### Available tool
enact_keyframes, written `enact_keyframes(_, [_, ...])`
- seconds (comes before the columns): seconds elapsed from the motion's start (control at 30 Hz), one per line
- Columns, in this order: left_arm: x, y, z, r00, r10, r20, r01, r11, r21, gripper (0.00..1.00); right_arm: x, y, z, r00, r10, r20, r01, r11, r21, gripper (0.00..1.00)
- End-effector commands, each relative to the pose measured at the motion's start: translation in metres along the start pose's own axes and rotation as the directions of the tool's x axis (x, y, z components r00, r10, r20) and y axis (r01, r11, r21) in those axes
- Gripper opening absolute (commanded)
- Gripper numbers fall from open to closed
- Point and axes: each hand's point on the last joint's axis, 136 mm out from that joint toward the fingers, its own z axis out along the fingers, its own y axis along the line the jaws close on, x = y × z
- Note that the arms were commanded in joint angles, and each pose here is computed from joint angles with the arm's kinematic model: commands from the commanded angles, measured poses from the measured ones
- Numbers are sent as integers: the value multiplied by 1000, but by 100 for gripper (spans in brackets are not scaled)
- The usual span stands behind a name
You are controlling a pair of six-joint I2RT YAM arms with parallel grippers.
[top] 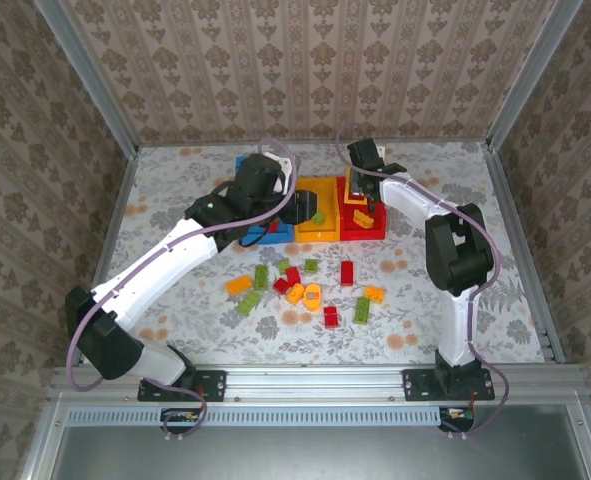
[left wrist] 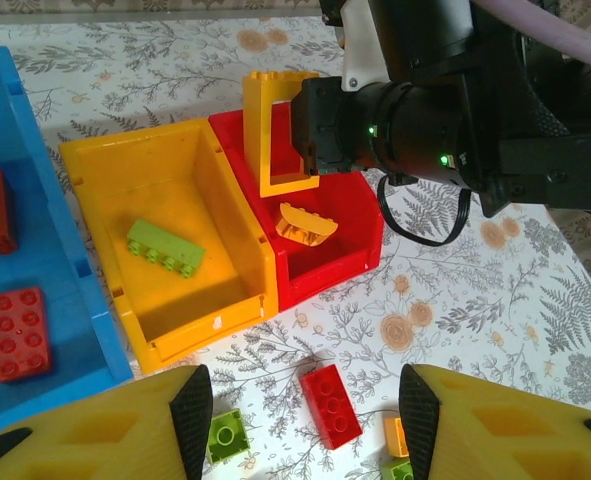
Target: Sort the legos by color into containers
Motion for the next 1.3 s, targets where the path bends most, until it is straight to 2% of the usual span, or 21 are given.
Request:
enact_keyframes(0.0, [3, 6, -5, 1000, -8, -1, 8, 1000, -14, 55, -9, 2, 9, 998, 10, 64, -10, 1000, -6, 19])
enact_keyframes(0.13, [5, 7, -4, 1000, -9, -11, 9, 1000, -18, 55, -8, 4, 10, 994, 24, 107, -21, 999, -34, 24])
enact_keyframes(0.4, [9, 8, -6, 1000, -11, -17, 11, 1000, -17, 55, 6, 5, 11, 998, 14, 68, -11, 999, -52, 42])
enact_keyframes(0.6, [12, 9, -8, 1000, -18, -18, 17, 1000, -18, 55, 6, 0, -3, 997, 22, 75, -18, 998, -59, 53])
enact_keyframes(0.97, [16, 11, -8, 999, -33, -19, 33, 999, -18, 55, -8, -11, -47, 989, 84, 122, -73, 993, -88, 57])
enact_keyframes(1.27, [34, 32, -11, 994, -97, -58, 93, 993, -78, 55, -19, -24, -115, 975, 156, 160, -129, 978, -166, 60])
